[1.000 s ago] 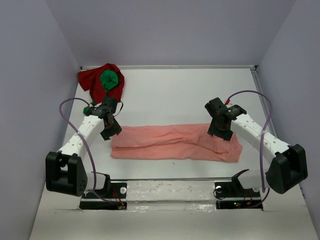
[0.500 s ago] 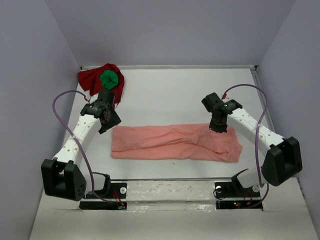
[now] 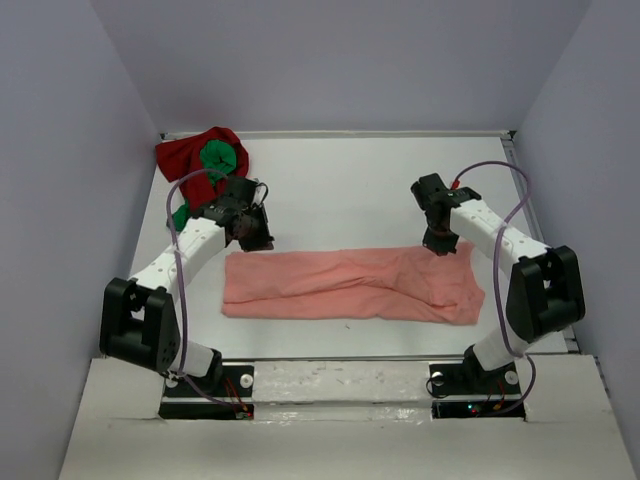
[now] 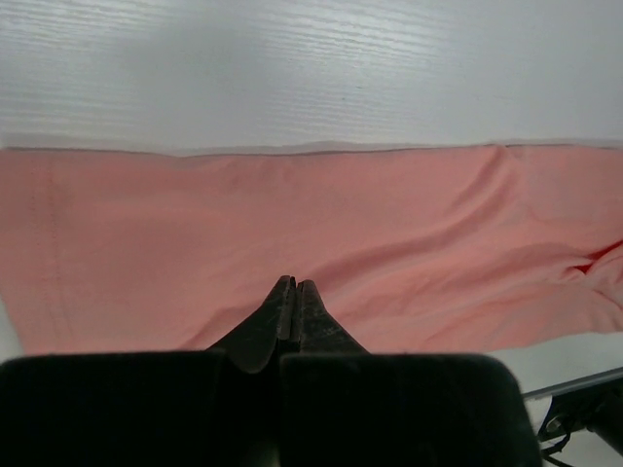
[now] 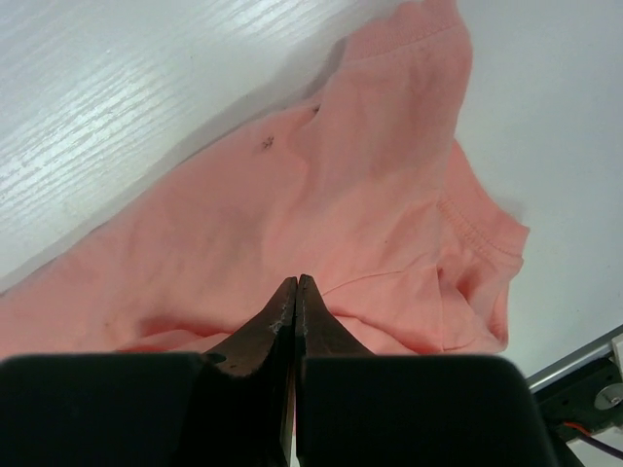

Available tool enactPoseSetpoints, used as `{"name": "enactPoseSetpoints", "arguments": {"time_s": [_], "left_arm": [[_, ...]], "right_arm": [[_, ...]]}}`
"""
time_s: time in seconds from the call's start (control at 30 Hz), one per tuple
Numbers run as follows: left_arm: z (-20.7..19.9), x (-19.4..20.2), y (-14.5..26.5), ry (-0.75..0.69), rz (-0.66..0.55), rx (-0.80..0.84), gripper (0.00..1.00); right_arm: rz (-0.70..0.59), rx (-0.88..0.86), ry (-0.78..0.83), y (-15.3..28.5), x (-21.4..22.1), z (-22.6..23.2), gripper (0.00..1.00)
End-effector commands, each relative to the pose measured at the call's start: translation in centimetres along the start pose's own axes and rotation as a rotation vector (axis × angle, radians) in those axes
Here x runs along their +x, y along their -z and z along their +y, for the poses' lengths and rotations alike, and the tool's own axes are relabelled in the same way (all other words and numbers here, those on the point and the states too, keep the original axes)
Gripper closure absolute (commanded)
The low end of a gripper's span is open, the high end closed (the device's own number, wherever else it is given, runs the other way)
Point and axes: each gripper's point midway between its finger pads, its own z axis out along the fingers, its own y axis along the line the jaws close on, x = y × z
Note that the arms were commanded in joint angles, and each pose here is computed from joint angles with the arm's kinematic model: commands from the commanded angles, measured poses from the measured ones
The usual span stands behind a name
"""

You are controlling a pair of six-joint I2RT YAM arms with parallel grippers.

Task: Fold and stack the t-shirts
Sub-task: Fold the tshirt

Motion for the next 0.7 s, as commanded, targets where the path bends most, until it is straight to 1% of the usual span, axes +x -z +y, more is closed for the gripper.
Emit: {"name": "enactPoseSetpoints", "arguments": {"time_s": [0.0, 0.13, 0.17, 0.2, 0.37, 0.47, 0.67], "left_arm": [[-1.7, 0.0, 0.1, -0.075, 0.016, 0.084, 1.00], [-2.2, 0.4, -0.4, -0.083, 0.050, 0.109, 1.00], [-2.1, 0.4, -0.6, -0.083, 0.058, 0.103, 1.00], [-2.4, 0.3, -0.7, -0.091, 0.056, 0.105, 1.00], [-2.5, 1.0, -1.5, -0.093, 0.092, 0.099, 1.00], [-2.7, 0.9, -1.4, -0.094, 0.089, 0.095, 1.00], [-2.5, 0.7, -1.2, -0.096, 0.086, 0.075, 1.00]], "right_arm": [[0.020, -0.030, -0.027, -0.9, 0.0, 1.5, 1.00], [0.098, -0.039, -0.037, -1.9, 2.3, 1.7, 1.00], [0.117, -0.072, -0.051, -2.0, 2.7, 2.3, 1.00], [0.135, -0.064, -0.055, -2.4, 3.7, 1.9, 1.00], [0.179, -0.047, -0.039, -3.7, 5.5, 1.6, 1.00], [0.187, -0.039, -0.004, -4.6, 5.8, 1.8, 1.00], [0.182, -0.040, 0.092, -6.1, 4.7, 3.3, 1.00]]}}
